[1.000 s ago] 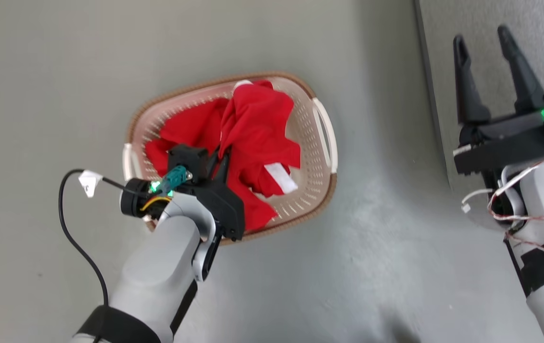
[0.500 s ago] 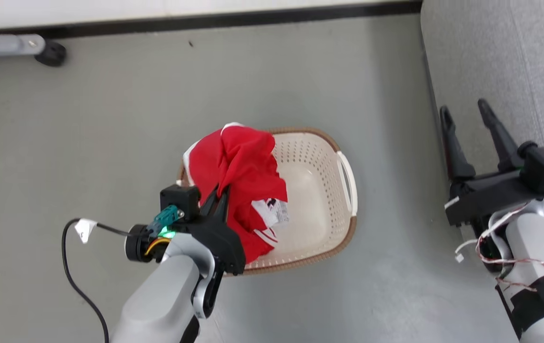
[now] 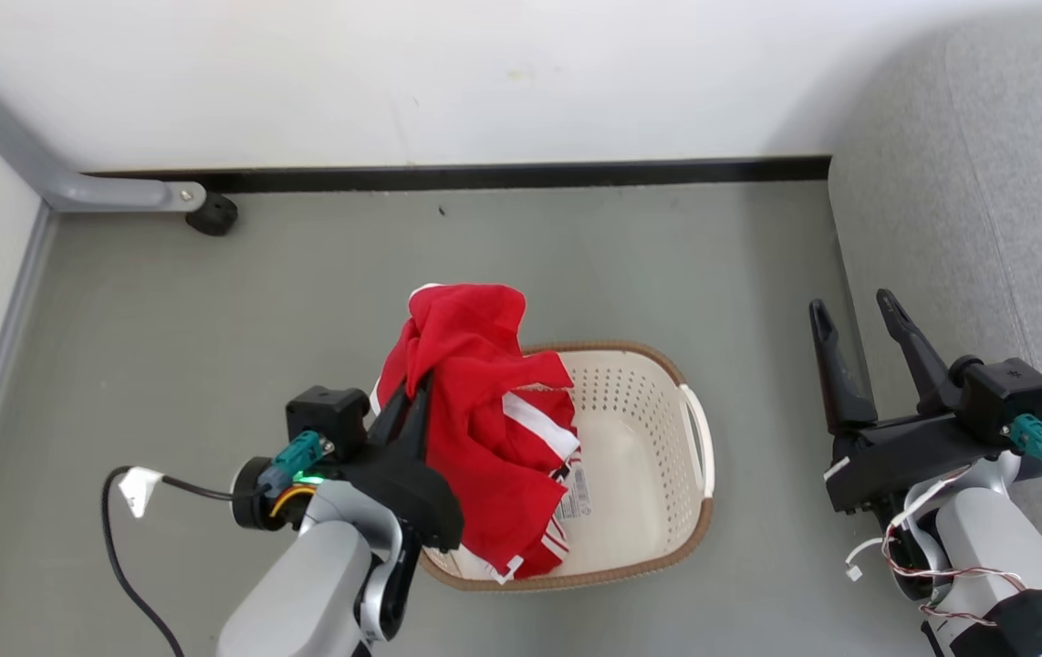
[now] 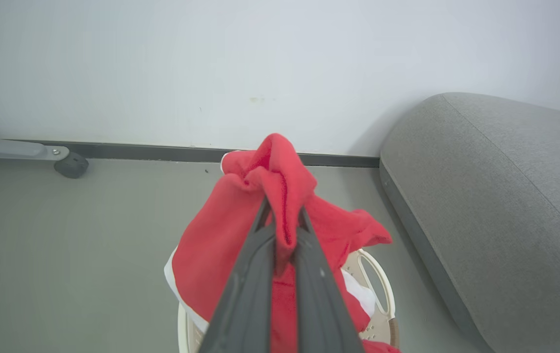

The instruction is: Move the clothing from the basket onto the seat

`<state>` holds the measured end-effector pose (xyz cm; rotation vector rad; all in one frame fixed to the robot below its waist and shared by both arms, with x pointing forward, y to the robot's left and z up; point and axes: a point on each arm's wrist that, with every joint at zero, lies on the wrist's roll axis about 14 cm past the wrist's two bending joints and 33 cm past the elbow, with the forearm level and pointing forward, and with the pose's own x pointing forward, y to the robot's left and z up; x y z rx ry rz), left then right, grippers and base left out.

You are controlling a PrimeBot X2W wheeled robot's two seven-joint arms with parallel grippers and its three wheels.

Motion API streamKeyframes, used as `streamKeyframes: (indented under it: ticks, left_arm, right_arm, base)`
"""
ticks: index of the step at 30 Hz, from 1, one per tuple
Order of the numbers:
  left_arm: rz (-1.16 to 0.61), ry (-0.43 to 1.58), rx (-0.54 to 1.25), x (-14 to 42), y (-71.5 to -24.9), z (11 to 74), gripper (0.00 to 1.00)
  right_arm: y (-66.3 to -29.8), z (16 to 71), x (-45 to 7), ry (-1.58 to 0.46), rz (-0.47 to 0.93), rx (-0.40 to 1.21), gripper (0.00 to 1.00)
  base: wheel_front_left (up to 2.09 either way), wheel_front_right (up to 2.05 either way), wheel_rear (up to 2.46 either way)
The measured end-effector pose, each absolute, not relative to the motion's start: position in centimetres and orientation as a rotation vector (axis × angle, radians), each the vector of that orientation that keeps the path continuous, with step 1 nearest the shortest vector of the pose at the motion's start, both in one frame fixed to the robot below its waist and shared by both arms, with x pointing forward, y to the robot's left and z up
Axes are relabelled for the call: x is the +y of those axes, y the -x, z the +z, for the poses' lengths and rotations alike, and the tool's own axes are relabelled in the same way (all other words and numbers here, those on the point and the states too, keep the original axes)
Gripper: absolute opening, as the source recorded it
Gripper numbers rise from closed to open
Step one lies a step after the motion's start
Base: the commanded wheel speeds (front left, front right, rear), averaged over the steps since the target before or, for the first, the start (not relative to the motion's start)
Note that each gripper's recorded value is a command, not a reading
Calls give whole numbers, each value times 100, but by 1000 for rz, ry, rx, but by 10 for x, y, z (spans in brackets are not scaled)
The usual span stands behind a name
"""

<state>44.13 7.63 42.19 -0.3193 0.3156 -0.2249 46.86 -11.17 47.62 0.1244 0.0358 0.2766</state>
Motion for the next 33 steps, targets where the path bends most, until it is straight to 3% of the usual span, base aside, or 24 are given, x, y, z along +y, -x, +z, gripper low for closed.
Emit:
streamKeyframes:
  ticks: [22, 33]
  left_arm:
    - [-306, 249, -140, 89, -455, 568, 0]
    - [-318, 247, -228, 90, -456, 595, 0]
  right_arm:
    - [-458, 497, -89, -135, 335, -10, 100]
    - [-457, 494, -81, -147, 348, -1, 100]
  base:
    - [0, 0, 0]
    - [0, 0, 0]
